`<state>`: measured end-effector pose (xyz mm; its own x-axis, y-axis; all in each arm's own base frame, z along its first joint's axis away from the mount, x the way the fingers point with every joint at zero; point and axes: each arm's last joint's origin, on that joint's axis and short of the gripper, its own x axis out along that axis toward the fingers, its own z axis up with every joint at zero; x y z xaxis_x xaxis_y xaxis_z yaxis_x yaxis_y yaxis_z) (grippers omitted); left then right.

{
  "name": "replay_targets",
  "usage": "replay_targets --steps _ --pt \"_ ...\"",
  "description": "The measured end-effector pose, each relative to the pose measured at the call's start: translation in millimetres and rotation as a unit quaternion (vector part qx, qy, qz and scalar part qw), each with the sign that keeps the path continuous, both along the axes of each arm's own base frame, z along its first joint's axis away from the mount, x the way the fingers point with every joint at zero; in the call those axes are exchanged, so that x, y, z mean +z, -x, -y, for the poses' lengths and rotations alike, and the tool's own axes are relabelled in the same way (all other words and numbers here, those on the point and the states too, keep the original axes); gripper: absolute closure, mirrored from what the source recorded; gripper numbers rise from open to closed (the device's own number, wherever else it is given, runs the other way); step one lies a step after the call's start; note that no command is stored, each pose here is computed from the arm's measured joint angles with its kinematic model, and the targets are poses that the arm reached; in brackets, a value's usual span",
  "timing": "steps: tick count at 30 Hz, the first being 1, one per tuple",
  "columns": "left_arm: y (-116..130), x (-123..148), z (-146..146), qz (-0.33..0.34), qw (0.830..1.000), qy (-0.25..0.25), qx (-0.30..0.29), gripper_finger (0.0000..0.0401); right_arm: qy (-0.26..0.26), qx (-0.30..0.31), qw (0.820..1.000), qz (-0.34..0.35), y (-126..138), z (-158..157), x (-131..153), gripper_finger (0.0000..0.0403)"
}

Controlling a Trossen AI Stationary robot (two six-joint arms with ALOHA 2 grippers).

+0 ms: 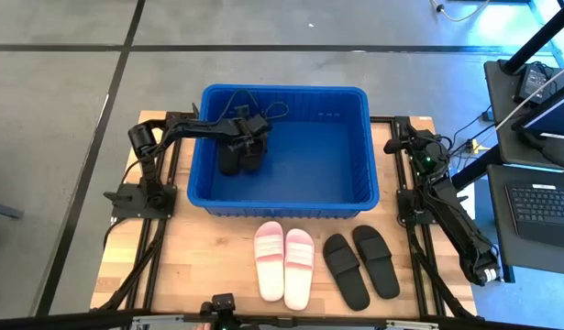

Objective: Pick and place slides into bin
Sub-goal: Put the black slide into the blue bin

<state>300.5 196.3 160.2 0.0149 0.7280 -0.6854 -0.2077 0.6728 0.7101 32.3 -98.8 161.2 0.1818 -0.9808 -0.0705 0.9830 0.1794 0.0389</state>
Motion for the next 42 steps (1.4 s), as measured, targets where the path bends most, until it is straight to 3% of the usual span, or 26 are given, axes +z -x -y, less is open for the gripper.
replay_targets --steps 20,25,33,38,42 --pt "-3 -1 9 -0.015 1.0 -0.002 -0.007 0.0268 0.0 0.0 1.0 0.0 0 0 0 0.0289" --pt "-3 -3 11 0.008 0.999 0.038 -0.013 0.0267 0.0 0.0 1.0 0.0 0 0 0 0.0289" --pt "0 -5 13 0.026 0.997 0.074 0.002 0.0215 0.0 0.0 1.0 0.0 0 0 0 0.0289" --pt "1 1 10 0.003 0.999 0.026 0.033 0.0192 0.0 0.0 1.0 0.0 0 0 0 0.0289" --pt "-1 7 9 -0.004 0.999 0.025 0.035 0.019 0.0 0.0 1.0 0.0 0 0 0 0.0289"
